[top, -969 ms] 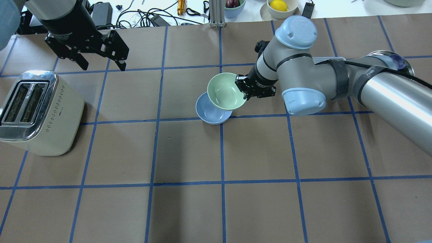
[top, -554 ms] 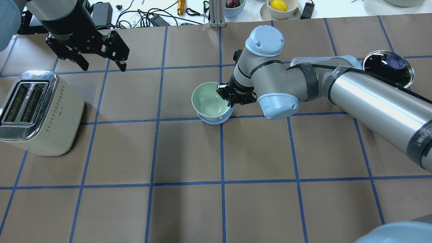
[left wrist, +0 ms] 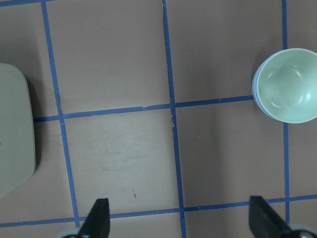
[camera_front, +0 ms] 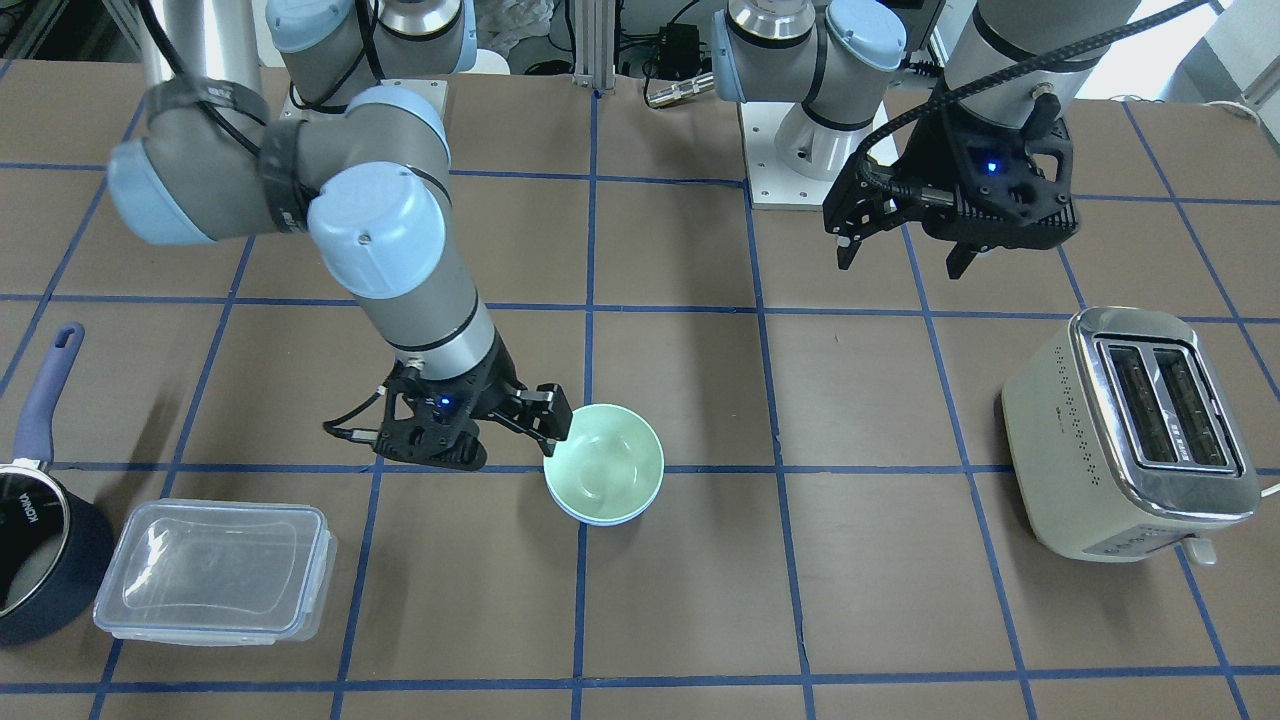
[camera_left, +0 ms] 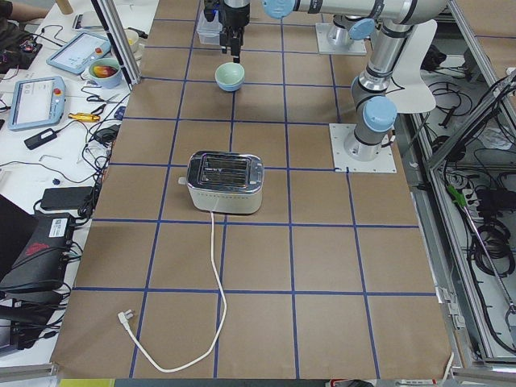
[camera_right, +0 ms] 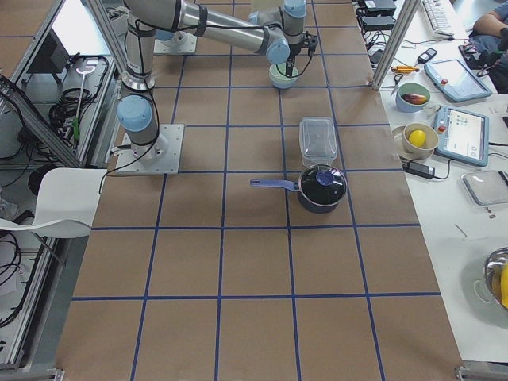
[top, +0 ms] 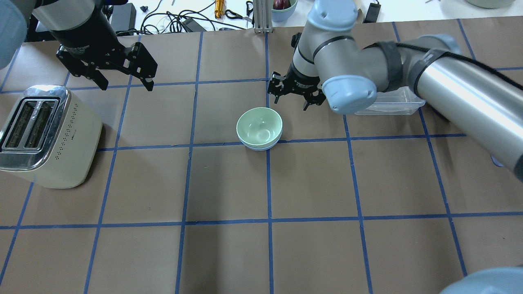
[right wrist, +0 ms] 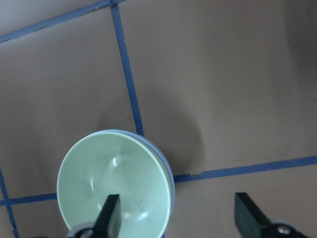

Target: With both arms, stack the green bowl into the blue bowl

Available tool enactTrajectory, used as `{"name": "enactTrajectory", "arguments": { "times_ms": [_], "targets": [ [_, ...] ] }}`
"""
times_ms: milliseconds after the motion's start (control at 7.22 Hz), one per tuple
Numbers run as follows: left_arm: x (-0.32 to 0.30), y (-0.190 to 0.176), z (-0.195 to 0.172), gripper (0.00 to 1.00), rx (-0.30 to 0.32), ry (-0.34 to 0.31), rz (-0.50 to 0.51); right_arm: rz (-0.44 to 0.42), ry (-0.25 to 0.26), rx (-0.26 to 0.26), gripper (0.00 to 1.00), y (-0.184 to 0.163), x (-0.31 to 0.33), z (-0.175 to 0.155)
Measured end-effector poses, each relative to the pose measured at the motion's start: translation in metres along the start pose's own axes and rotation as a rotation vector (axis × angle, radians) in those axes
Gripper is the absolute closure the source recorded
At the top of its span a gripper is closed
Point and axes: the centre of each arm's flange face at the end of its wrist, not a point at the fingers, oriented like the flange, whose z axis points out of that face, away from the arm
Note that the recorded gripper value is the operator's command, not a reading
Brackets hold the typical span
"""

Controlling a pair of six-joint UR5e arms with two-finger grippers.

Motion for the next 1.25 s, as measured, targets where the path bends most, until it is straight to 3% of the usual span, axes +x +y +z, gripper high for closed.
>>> {"name": "enactTrajectory", "arguments": {
  "times_ms": [277,554,831,1246],
  "targets": [
    [0.0,0.0,0.0,0.0,0.001,0.0,0.0,-0.045,0.084,-0.023,0.0,-0.011,0.039,-0.099],
    [0.0,-0.002,-0.004,0.0,0.029,-0.001,0.003,-0.126,0.144,-0.067,0.0,0.004,0.092,-0.171],
    [0.001,-0.003,-0.007,0.0,0.05,-0.001,0.004,-0.147,0.158,-0.089,0.0,0.029,0.11,-0.207],
    [0.001,-0.002,-0.008,0.0,0.054,-0.003,0.005,-0.148,0.158,-0.089,0.0,0.036,0.11,-0.214]
  ]
}}
